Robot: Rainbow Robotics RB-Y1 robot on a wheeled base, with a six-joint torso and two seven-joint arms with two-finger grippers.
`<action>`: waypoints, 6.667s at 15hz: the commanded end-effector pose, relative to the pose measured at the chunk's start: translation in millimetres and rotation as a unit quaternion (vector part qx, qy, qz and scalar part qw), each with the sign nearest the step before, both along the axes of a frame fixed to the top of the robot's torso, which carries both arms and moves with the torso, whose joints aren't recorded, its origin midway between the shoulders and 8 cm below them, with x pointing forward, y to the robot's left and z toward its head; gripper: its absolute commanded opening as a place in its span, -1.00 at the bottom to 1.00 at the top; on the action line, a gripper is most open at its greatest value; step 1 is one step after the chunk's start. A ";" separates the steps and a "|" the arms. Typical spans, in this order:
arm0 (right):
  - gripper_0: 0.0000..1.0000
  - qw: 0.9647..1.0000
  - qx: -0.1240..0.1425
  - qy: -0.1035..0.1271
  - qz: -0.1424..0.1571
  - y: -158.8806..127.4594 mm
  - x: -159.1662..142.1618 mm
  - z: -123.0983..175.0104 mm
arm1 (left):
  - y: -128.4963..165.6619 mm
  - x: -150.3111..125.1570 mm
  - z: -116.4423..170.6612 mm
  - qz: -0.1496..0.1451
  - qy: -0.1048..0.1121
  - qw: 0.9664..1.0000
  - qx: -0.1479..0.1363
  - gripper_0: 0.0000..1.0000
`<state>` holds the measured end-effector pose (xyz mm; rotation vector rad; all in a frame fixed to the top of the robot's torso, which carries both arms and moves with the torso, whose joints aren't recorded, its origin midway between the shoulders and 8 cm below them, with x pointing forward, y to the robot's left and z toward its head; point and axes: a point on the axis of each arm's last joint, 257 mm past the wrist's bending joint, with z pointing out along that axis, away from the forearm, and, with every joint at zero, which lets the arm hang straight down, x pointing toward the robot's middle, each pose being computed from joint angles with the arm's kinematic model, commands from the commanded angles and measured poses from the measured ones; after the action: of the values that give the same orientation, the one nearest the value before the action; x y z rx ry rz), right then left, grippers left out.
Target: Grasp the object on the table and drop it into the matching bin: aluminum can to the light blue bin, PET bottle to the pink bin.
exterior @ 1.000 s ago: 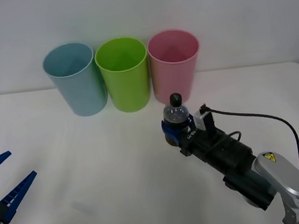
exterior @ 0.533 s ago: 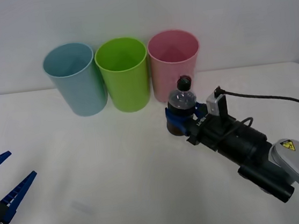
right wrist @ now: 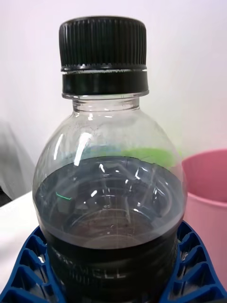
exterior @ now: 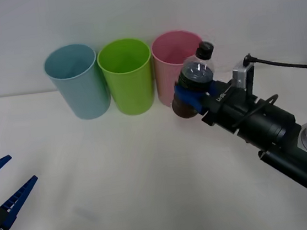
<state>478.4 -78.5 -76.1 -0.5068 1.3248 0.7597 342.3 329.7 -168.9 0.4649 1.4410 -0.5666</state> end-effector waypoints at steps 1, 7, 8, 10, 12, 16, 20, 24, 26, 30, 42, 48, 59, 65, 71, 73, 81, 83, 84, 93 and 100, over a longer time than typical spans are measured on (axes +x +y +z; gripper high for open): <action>-1.00 1.000 0.016 -0.003 0.001 -5.2 11.1 26.3 | 0.0 0.0 0.0 0.000 0.000 1.000 0.000 1.00; -1.00 1.000 0.016 -0.021 -0.014 -23.2 51.7 70.7 | 0.0 0.0 0.0 0.000 0.000 1.000 0.000 1.00; -1.00 0.999 0.016 -0.024 -0.018 -25.4 61.3 77.1 | 0.0 0.0 0.0 0.000 0.000 1.000 0.000 1.00; -1.00 0.999 0.016 -0.024 -0.029 -29.8 83.8 85.9 | 0.0 0.0 0.0 0.000 0.000 1.000 0.000 1.00; -1.00 0.999 0.016 -0.022 -0.039 -33.1 101.1 90.1 | 0.0 0.0 0.0 0.000 0.000 1.000 0.000 1.00; -1.00 0.998 0.013 -0.017 -0.058 -29.8 137.0 93.5 | 0.0 0.0 0.0 0.000 0.000 1.000 0.000 1.00; -1.00 0.997 0.009 -0.015 -0.077 -18.6 162.5 94.6 | 0.0 0.0 0.0 0.000 0.000 1.000 0.000 1.00; -1.00 0.994 0.006 -0.010 -0.108 -10.5 185.0 88.9 | 0.0 0.0 0.0 0.000 0.000 1.000 0.000 1.00; -1.00 0.993 0.003 -0.003 -0.122 -6.5 196.0 82.5 | 0.0 0.0 0.0 0.000 0.000 1.000 0.000 1.00; -1.00 0.990 -0.002 -0.006 -0.139 -3.3 202.6 80.0 | 0.0 0.0 0.0 0.000 0.000 1.000 0.000 1.00; 1.00 0.990 -0.009 -0.010 -0.140 -4.9 202.6 78.0 | 0.0 0.0 0.0 0.000 0.000 1.000 0.000 1.00; 1.00 0.991 -0.010 -0.015 -0.131 -14.4 192.9 78.6 | 0.0 0.0 0.0 0.000 0.000 1.000 0.000 1.00; 1.00 0.995 -0.033 -0.031 -0.091 -47.4 118.8 52.9 | 0.0 0.0 0.0 0.000 0.000 1.000 0.000 1.00; 1.00 0.997 -0.058 -0.027 -0.050 -66.0 54.6 23.8 | 0.0 0.0 0.0 0.000 0.000 1.000 0.000 1.00; 1.00 0.995 -0.085 -0.003 -0.044 -89.5 -3.3 -18.8 | 0.0 0.0 0.0 0.000 0.000 1.000 0.000 1.00; 1.00 0.995 -0.096 0.003 -0.040 -96.9 -16.6 -31.1 | 0.0 0.0 0.0 0.000 0.000 1.000 0.000 1.00; 1.00 0.990 -0.135 0.026 -0.029 -128.0 -62.2 -73.1 | 0.0 0.0 0.0 0.000 0.000 1.000 0.000 1.00; 1.00 0.988 -0.145 0.034 -0.026 -141.0 -78.0 -85.0 | 0.0 0.0 0.0 0.000 0.000 1.000 0.000 1.00; 1.00 0.988 -0.150 0.035 -0.024 -144.6 -83.8 -88.4 | 0.0 0.0 0.0 0.000 0.000 1.000 0.000 1.00; 1.00 0.974 -0.222 0.025 -0.021 -196.7 -124.0 -140.2 | 0.0 0.0 0.0 0.000 0.000 1.000 0.000 1.00; 1.00 0.973 -0.226 0.053 0.000 -224.4 -151.9 -170.5 | 0.0 0.0 0.0 0.000 0.000 1.000 0.000 1.00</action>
<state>329.3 -301.1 -245.0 -0.8361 1.6016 0.4757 342.3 329.7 -168.9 0.4649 1.4410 -0.5666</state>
